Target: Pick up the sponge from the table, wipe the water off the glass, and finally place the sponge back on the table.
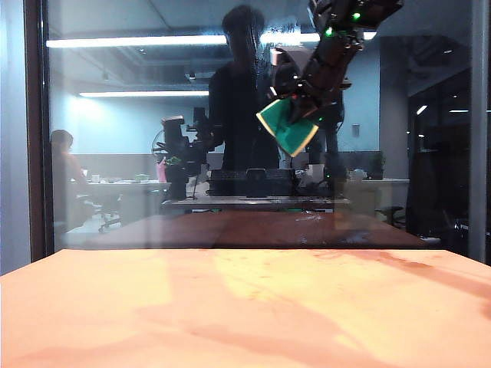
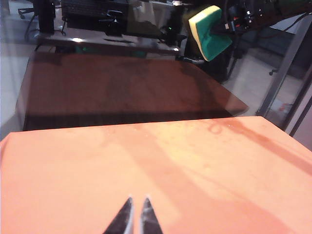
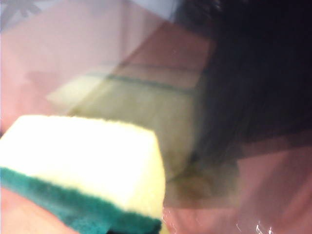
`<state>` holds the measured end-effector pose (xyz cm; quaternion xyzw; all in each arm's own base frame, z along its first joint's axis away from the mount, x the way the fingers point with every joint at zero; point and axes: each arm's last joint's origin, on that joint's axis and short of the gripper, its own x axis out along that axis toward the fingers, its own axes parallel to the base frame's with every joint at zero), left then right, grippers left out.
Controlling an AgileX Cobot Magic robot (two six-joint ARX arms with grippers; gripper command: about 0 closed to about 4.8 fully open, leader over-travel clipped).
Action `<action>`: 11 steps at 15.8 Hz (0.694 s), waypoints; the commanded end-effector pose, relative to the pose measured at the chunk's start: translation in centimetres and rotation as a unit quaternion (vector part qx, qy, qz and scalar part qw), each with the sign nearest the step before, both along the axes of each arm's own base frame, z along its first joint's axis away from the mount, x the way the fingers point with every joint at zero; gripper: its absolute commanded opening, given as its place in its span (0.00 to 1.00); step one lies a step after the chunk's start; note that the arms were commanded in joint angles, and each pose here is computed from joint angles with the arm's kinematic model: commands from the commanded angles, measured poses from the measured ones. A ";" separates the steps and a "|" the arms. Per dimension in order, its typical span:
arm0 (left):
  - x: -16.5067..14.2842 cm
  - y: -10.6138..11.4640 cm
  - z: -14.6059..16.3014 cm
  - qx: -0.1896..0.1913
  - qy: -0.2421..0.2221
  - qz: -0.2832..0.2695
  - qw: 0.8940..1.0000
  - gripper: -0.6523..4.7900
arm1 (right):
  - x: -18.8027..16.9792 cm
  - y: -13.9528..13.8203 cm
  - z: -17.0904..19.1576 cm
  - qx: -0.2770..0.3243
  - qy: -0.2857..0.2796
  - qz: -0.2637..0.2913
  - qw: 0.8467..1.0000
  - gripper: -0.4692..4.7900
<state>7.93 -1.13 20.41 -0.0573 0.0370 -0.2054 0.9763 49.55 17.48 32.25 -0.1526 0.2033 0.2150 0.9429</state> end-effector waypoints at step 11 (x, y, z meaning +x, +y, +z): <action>0.0 0.0 0.3 0.002 -0.010 0.001 1.000 0.17 | -3.2 0.3 12.5 0.062 -0.230 -0.046 0.970 0.07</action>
